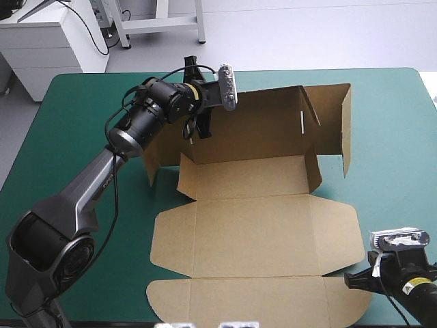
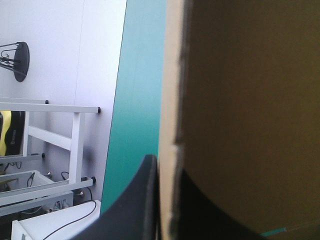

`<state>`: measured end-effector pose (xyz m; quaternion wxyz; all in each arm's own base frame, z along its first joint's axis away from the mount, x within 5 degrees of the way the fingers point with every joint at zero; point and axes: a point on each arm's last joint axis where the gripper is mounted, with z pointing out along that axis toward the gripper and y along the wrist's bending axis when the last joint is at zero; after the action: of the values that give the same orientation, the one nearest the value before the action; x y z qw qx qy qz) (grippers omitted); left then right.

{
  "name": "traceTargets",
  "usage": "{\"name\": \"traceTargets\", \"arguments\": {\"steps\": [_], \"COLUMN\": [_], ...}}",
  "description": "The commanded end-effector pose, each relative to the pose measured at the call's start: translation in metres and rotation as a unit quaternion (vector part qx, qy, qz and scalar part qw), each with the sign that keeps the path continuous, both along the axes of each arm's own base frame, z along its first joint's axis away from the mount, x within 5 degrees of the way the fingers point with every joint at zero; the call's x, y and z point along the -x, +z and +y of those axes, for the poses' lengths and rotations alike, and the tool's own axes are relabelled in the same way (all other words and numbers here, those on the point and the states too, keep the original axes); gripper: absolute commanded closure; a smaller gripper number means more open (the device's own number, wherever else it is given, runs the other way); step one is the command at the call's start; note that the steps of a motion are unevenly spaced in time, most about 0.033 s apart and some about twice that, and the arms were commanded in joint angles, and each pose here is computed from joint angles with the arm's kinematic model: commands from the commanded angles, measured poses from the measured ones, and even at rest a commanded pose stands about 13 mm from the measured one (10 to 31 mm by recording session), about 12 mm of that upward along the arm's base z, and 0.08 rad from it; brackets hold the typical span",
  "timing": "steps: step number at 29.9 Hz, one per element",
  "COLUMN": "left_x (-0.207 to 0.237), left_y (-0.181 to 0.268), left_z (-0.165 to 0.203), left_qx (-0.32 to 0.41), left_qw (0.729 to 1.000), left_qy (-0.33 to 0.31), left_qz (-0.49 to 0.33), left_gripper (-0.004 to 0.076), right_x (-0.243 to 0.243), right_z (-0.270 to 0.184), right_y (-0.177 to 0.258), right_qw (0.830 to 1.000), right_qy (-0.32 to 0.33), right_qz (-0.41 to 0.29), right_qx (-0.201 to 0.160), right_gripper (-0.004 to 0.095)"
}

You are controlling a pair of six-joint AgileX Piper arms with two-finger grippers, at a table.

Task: Fold the box

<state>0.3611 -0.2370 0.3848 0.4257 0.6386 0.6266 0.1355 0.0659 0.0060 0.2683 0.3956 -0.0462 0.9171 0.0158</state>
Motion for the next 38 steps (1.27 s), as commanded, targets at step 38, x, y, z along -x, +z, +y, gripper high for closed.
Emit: {"name": "traceTargets", "arguments": {"steps": [38], "left_x": [0.075], "left_y": [-0.066], "left_z": [-0.085], "left_qx": [-0.067], "left_qw": [0.985], "left_qy": [0.003], "left_qz": [-0.159], "left_gripper": [0.0733], "right_x": [-0.058], "right_z": [-0.009], "right_y": [0.088], "right_qw": [0.983], "right_qy": [-0.083], "right_qz": [-0.154], "right_qx": [-0.045], "right_gripper": [0.0928]}}
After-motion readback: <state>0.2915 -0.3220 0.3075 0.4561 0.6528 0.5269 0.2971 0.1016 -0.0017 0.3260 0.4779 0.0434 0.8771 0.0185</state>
